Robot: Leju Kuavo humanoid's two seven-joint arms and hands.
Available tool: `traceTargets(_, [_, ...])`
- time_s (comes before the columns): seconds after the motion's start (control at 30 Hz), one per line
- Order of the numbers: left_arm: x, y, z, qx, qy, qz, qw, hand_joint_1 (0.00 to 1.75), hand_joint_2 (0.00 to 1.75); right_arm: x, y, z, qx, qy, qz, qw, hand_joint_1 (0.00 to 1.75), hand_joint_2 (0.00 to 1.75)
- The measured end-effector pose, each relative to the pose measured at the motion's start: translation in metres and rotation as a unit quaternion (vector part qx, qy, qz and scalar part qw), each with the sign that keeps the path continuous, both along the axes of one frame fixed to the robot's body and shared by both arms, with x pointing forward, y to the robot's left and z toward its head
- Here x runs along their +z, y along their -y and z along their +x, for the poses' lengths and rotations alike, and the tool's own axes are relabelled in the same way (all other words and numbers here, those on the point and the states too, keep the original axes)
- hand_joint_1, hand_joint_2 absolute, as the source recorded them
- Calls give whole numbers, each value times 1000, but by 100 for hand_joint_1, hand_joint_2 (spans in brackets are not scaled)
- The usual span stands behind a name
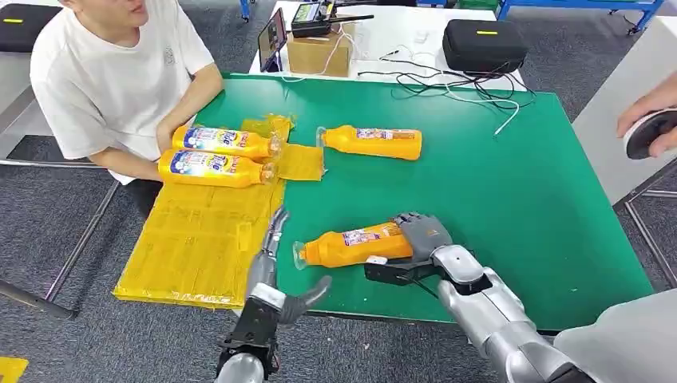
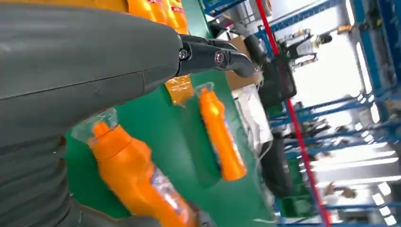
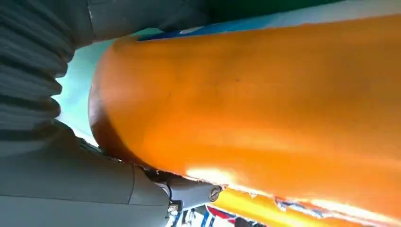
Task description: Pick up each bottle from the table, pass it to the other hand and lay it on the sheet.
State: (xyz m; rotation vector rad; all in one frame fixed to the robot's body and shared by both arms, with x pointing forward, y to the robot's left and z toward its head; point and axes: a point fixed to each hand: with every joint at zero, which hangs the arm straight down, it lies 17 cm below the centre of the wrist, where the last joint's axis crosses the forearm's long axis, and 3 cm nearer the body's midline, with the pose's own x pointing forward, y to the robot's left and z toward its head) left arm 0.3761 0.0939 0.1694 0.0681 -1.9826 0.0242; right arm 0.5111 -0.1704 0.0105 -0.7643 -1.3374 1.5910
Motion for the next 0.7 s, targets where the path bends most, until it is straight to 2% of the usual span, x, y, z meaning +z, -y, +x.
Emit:
traceTargets(0.13, [30,-38,-2,44,35,-131,990,0,175,10,-36,-19,21,23,104,994,175,175])
traceTargets(0.2, [43,-48,-4,55,48,-156,985,0,175,13,-51,-29,18,29,143,989,175,175])
traceTargets(0.33, [57,-58,-9,62,63,-176,980,0,175,12,-68,-40,19,24,167,985,175,175])
traceTargets(0.57, [64,-66,-12,71,73,-187,977,0,175,13,-73,-44,18,22,178,984,175,175])
traceTargets(0.7, [65,-72,-13,68,67,-224,970,0,175,23,-70,-48,-5,46,235,971,175,175])
